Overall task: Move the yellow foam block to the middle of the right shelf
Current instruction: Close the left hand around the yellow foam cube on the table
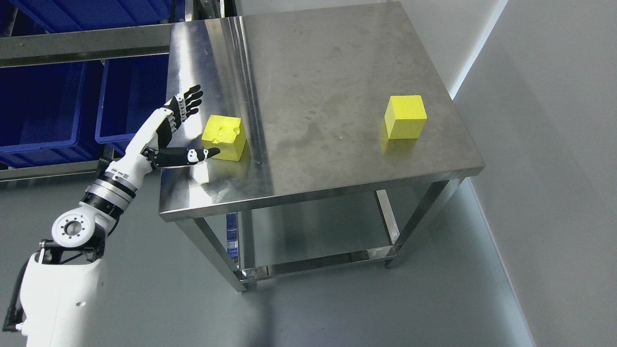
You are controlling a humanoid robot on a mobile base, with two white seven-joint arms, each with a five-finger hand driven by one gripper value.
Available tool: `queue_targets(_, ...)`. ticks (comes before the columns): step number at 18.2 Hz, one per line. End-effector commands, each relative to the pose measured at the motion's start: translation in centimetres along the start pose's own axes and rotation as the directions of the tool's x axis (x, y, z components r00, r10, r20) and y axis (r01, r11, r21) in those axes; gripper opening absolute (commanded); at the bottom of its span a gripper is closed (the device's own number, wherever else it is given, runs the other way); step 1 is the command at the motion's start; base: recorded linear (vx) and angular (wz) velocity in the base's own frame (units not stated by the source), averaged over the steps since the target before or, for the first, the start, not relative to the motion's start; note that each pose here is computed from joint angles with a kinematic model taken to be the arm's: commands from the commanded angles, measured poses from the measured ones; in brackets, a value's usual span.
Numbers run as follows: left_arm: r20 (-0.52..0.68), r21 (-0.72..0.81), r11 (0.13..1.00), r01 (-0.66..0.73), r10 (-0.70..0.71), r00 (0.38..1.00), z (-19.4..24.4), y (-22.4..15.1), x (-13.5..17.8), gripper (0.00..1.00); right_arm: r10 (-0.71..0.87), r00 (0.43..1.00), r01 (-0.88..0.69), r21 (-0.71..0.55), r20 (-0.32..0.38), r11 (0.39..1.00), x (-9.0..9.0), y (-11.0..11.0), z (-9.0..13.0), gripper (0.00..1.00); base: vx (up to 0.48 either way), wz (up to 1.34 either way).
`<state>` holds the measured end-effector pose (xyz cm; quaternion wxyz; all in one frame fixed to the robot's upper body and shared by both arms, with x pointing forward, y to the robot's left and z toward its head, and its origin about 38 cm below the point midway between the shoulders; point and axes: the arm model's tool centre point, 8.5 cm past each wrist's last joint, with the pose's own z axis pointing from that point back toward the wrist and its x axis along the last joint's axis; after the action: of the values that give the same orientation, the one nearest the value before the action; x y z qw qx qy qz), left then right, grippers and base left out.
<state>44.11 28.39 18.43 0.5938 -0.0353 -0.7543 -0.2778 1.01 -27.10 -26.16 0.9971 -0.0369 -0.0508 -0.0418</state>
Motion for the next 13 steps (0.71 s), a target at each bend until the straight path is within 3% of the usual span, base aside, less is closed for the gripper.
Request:
queue_targets(1, -0.152, -0.154, 0.988, 0.003, -0.027, 0.988, -2.27, -4.05, -4.51, 0.98, 0.002, 1.0, -0.002, -0.016, 0.021, 1.0, 0.89, -1.1, -0.06, 1.0, 0.0, 0.0)
queue_targets(5, -0.186, -0.164, 0.986, 0.015, -0.046, 0.982, -2.8, -4.3, -5.44, 0.97, 0.002, 1.0, -0.002, -0.016, 0.021, 1.0, 0.89, -1.1, -0.06, 1.0, 0.0, 0.0)
queue_targets(7, -0.184, -0.16, 0.987, 0.017, -0.047, 0.982, -3.08, -4.25, -5.3, 0.92, 0.002, 1.0, -0.002, -0.016, 0.02, 1.0, 0.8, -1.11, -0.05, 1.0, 0.0, 0.0)
queue_targets(13, -0.153, -0.095, 0.995, -0.032, 0.017, 0.988, -3.23, -3.83, -4.98, 0.48, 0.002, 1.0, -0.002, -0.016, 0.021, 1.0, 0.9, -1.1, -0.06, 1.0, -0.002, 0.02)
